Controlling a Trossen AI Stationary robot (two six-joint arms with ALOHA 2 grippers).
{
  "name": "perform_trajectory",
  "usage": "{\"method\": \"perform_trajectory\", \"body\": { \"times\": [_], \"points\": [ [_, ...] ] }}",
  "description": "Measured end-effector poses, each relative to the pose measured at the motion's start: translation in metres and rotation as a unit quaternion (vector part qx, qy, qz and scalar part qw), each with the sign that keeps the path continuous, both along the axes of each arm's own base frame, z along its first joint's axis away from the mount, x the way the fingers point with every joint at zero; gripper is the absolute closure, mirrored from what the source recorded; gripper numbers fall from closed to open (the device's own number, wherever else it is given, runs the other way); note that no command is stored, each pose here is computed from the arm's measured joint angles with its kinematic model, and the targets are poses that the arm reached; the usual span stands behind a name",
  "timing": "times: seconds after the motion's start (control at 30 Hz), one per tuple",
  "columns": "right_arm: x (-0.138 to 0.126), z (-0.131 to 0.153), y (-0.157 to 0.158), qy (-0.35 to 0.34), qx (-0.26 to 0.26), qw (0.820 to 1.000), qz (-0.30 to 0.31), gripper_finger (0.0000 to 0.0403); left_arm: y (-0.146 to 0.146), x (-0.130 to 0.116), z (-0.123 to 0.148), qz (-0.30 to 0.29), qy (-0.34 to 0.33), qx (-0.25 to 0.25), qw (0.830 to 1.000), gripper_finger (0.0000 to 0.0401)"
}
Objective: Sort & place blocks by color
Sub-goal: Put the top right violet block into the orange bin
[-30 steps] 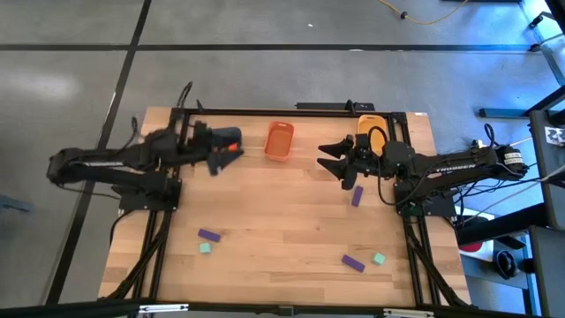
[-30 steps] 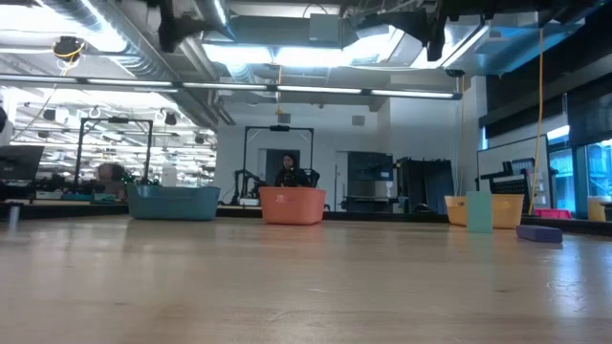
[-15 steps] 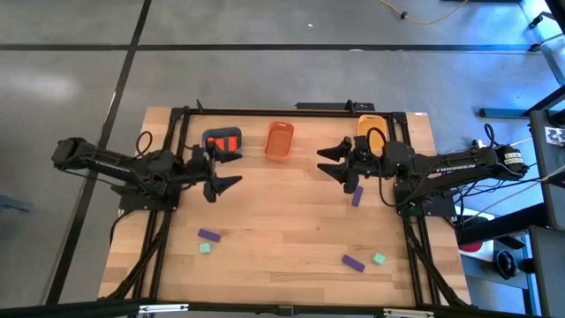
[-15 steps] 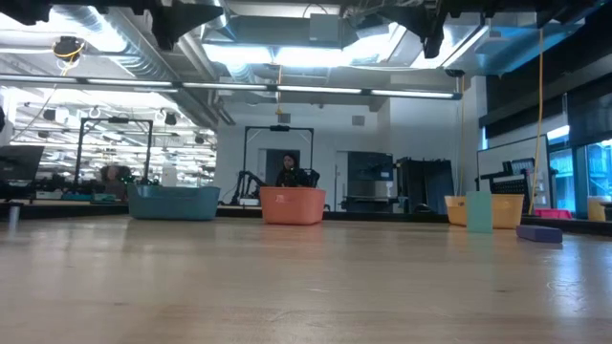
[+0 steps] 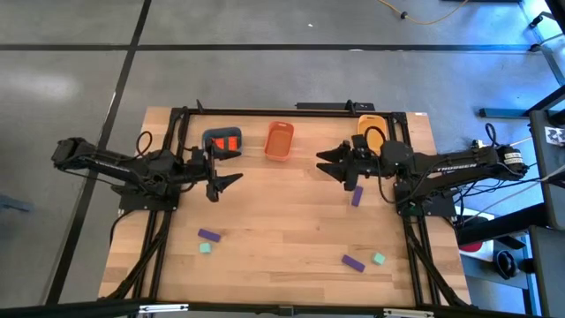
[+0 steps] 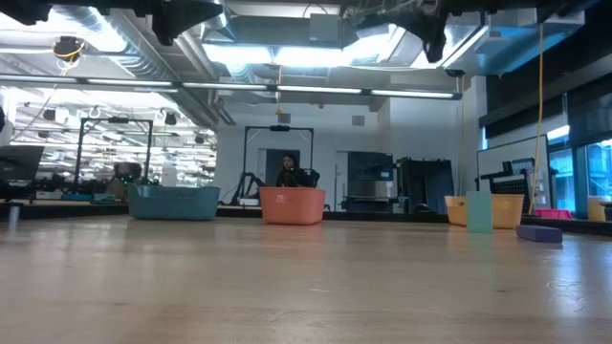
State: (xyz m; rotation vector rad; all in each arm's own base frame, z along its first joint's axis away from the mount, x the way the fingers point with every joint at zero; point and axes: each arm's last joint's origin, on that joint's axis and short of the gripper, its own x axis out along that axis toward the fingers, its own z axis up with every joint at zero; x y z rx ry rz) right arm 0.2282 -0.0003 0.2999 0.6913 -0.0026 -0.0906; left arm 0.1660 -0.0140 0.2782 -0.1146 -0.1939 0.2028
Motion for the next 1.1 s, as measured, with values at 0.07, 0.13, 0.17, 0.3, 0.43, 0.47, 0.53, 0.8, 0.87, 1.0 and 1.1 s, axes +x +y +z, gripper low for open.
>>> {"method": "perform_trajectory", "body": {
  "times": [0.07, 0.13, 0.17, 0.3, 0.43, 0.47, 0.53, 0.8, 0.87, 1.0, 1.1],
  "points": [
    [0.0, 0.002, 0.001, 0.091, 0.065, 0.994, 0.012, 0.0127, 0.0, 0.0, 0.0, 0.008, 0.0, -0.002, 1.0, 0.0085],
    [-0.002, 0.0, 0.005, 0.212, 0.117, 0.97, 0.018, 0.0132, 0.001, 0.0, 0.0, 0.015, 0.0, -0.003, 1.0, 0.0085],
    [-0.005, -0.004, 0.008, 0.274, 0.146, 0.951, 0.014, 0.0136, 0.001, 0.0, 0.0, 0.016, 0.0, -0.003, 1.0, 0.0085],
    [-0.017, -0.023, 0.017, 0.465, 0.234, 0.852, -0.053, 0.0144, 0.001, 0.0, 0.0, 0.016, 0.0, -0.003, 1.0, 0.0085],
    [-0.023, -0.053, 0.021, 0.543, 0.287, 0.773, -0.156, 0.0146, 0.001, 0.0, 0.0, 0.018, 0.0, -0.004, 1.0, 0.0085],
    [-0.023, -0.061, 0.022, 0.549, 0.294, 0.762, -0.178, 0.0146, 0.001, 0.0, 0.0, 0.019, 0.0, -0.004, 1.0, 0.0085],
    [-0.023, -0.077, 0.024, 0.561, 0.309, 0.738, -0.212, 0.0146, 0.001, 0.0, 0.0, 0.019, 0.0, -0.004, 1.0, 0.0085],
    [-0.032, -0.134, 0.02, 0.577, 0.329, 0.678, -0.315, 0.0147, 0.001, 0.0, 0.0, 0.018, 0.0, -0.004, 1.0, 0.0085],
    [-0.032, -0.142, 0.02, 0.557, 0.341, 0.682, -0.329, 0.0147, 0.001, 0.0, 0.0, 0.018, 0.0, -0.005, 1.0, 0.0085],
    [-0.037, -0.156, 0.018, 0.539, 0.353, 0.681, -0.348, 0.0147, 0.001, 0.0, 0.0, 0.019, 0.0, -0.005, 1.0, 0.0085],
    [-0.042, -0.162, 0.018, 0.538, 0.359, 0.671, -0.362, 0.0147, 0.001, 0.0, 0.0, 0.019, 0.0, -0.005, 1.0, 0.0085]
  ]
}}
